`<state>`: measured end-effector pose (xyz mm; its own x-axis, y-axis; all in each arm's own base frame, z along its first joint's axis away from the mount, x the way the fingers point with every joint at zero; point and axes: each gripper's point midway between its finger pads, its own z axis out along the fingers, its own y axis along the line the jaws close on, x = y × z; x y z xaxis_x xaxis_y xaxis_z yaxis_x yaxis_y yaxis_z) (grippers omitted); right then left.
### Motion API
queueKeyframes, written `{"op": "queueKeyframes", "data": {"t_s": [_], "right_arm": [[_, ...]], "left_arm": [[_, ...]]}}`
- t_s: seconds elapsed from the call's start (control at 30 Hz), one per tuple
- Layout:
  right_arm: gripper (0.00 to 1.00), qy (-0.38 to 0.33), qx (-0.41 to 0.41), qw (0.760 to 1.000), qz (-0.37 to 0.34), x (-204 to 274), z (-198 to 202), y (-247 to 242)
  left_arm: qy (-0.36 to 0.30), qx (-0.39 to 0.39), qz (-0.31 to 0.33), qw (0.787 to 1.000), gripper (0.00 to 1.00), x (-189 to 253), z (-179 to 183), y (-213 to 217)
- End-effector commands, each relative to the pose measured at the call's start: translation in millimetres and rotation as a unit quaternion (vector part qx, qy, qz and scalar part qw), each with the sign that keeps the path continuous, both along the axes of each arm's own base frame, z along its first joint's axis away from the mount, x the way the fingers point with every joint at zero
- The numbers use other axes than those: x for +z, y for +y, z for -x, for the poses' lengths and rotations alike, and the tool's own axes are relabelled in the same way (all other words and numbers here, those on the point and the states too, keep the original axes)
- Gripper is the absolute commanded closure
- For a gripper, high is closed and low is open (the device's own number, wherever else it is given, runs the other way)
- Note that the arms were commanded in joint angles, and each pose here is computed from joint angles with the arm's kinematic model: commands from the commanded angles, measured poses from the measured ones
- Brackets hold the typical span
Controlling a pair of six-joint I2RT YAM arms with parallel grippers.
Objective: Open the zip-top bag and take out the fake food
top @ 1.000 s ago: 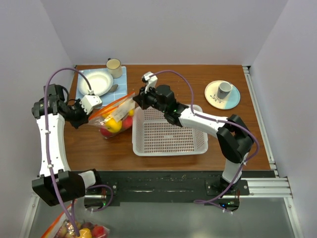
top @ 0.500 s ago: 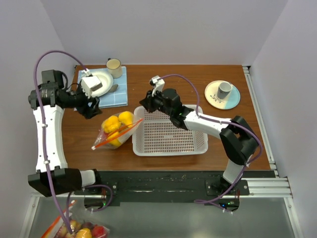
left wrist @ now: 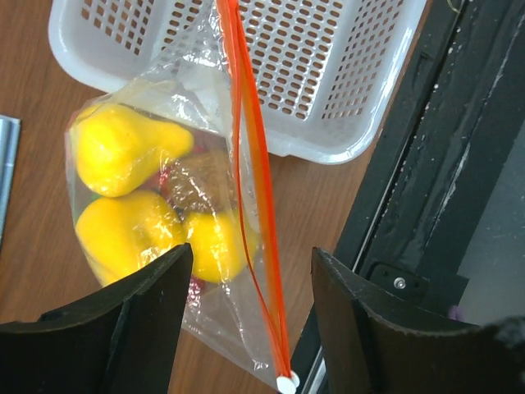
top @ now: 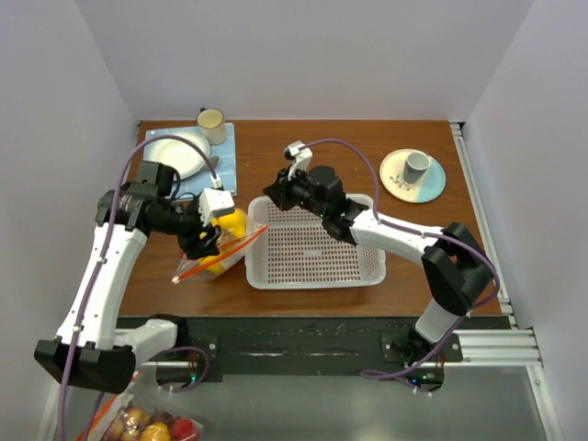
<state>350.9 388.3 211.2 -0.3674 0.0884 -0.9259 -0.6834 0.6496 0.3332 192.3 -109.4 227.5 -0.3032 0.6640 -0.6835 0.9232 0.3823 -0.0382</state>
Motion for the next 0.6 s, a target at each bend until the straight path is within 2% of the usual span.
{"op": "queueKeyframes", "data": {"t_s": [0.0, 0.2, 0.33, 0.57], "right_arm": [[0.91, -0.018, -0.006, 1.000, -0.006, 16.9, -0.8, -2.9], [0.91, -0.017, -0.010, 1.000, -0.015, 19.6, 1.3, -5.3], [0.91, -0.020, -0.012, 1.000, -0.017, 21.6, 2.9, -6.9], [0.91, -0.020, -0.015, 0.999, -0.022, 22.2, 4.7, -10.5]], "left_arm": [[-0.023, 0.028, -0.024, 0.999, 0.34, 0.8, -7.9, 8.1], [-0.045, 0.051, -0.041, 0.997, 0.33, -14.9, -21.2, 13.4], [-0.030, 0.051, -0.039, 0.997, 0.33, -25.1, -22.7, 10.4], [-0.023, 0.051, -0.040, 0.998, 0.39, -35.4, -29.7, 7.2]]}}
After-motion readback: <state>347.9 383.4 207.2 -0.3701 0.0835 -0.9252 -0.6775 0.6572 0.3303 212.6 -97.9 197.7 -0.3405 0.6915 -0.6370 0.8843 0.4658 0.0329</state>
